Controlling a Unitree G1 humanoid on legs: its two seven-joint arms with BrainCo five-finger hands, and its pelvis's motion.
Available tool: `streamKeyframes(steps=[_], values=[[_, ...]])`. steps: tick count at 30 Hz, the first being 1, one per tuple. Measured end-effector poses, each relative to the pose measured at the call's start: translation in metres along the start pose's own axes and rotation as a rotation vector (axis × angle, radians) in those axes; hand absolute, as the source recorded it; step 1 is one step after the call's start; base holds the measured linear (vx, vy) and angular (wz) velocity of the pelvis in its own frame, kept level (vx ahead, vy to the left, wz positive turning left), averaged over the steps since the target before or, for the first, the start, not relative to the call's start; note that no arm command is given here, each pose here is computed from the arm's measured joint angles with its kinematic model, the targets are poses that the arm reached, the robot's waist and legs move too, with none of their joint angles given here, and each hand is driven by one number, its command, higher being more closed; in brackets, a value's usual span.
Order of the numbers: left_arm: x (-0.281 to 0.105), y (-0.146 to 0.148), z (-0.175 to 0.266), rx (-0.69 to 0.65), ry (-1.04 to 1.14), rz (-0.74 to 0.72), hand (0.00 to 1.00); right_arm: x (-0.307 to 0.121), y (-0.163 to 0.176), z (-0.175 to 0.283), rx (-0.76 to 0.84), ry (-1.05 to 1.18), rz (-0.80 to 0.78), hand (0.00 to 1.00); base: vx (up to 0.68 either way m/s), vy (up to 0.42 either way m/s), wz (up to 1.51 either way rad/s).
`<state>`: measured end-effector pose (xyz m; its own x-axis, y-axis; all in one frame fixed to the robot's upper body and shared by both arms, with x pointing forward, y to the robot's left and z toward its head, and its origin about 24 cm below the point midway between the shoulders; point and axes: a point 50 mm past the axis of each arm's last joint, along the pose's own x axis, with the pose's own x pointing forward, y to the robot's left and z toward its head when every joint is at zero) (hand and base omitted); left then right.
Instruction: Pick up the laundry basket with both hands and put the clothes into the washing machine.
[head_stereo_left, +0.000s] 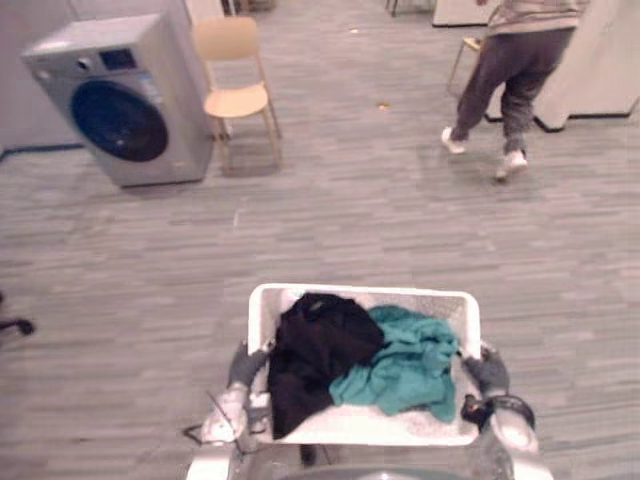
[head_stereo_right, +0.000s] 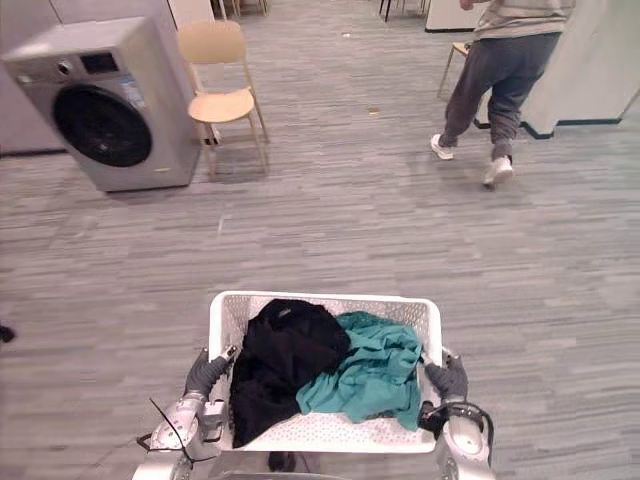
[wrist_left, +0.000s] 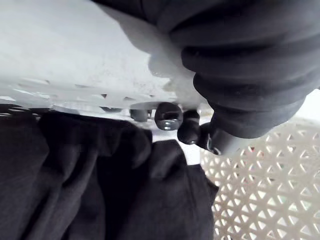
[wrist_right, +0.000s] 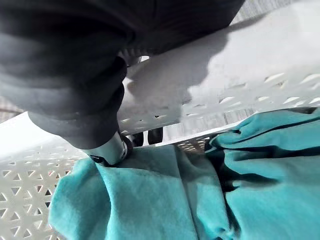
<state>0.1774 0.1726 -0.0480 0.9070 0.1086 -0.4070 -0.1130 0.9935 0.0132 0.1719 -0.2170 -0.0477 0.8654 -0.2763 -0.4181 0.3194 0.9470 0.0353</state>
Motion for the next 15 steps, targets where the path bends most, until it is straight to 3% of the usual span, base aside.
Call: streamKeyframes(steps=[5,15], values=[[-0.007,0.000,-0.008,0.053,0.033,-0.028,1.00,-0.015,-0.005,-0.027,0.056,0.082,-0.021,1.00,0.72,0.353,0.12],[0.006,-0.019,0.012,0.068,-0.056,-0.081,1.00,-0.020,-0.020,-0.016,0.128,0.013,-0.058,1.00,0.54,0.132,0.11]])
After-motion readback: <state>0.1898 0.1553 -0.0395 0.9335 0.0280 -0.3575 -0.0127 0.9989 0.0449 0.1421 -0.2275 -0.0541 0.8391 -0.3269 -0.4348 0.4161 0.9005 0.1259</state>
